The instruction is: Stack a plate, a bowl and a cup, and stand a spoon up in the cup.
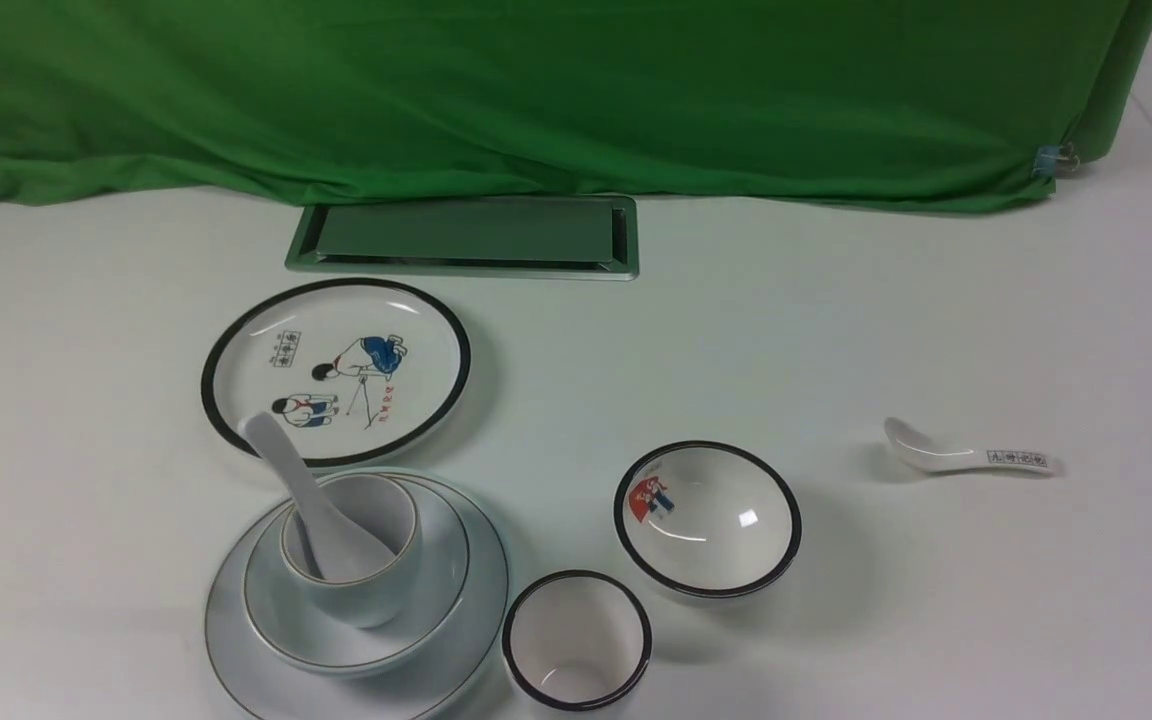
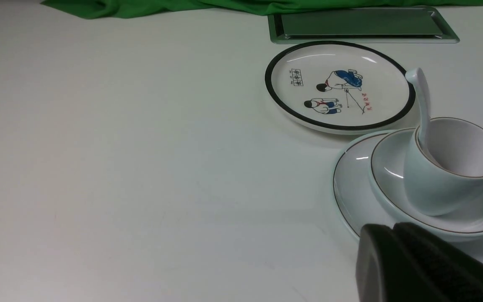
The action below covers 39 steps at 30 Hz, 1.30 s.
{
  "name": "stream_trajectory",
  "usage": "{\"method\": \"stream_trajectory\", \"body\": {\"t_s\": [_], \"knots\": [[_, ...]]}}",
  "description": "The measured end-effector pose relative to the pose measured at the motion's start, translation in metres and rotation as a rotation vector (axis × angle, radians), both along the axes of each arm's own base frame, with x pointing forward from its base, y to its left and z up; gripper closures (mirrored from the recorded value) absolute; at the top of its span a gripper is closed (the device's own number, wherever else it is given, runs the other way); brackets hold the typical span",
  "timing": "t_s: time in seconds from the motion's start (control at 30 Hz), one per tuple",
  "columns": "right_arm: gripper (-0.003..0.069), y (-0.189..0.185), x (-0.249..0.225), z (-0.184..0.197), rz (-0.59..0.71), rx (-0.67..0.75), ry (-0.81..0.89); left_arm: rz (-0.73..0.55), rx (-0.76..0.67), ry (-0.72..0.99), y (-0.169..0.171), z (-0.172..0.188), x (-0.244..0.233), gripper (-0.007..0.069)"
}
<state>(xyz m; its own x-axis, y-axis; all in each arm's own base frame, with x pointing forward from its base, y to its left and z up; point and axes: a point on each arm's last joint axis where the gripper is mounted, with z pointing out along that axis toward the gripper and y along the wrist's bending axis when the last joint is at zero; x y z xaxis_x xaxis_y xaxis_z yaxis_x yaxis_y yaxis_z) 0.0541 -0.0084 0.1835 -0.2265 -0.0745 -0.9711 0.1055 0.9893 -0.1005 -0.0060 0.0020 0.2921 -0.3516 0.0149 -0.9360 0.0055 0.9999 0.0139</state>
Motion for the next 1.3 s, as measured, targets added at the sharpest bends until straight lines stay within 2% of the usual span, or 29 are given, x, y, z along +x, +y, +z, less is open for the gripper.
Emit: {"method": "stream_trajectory", "body": {"t_s": [0.4,1.3], "knots": [[0.0637,-0.0003,-0.0002,-0.0007,-0.002,-0.009,0.009,0.000,0.000,-0.001,0.0000,0.0001,0.0000,0.0654],[0.0539,-0.0003,-0.0003,-0.0010,-0.002,-0.008,0.012,-0.033,0.004,0.000,-0.0029,-0.0030,0.0025,0.0654]]}}
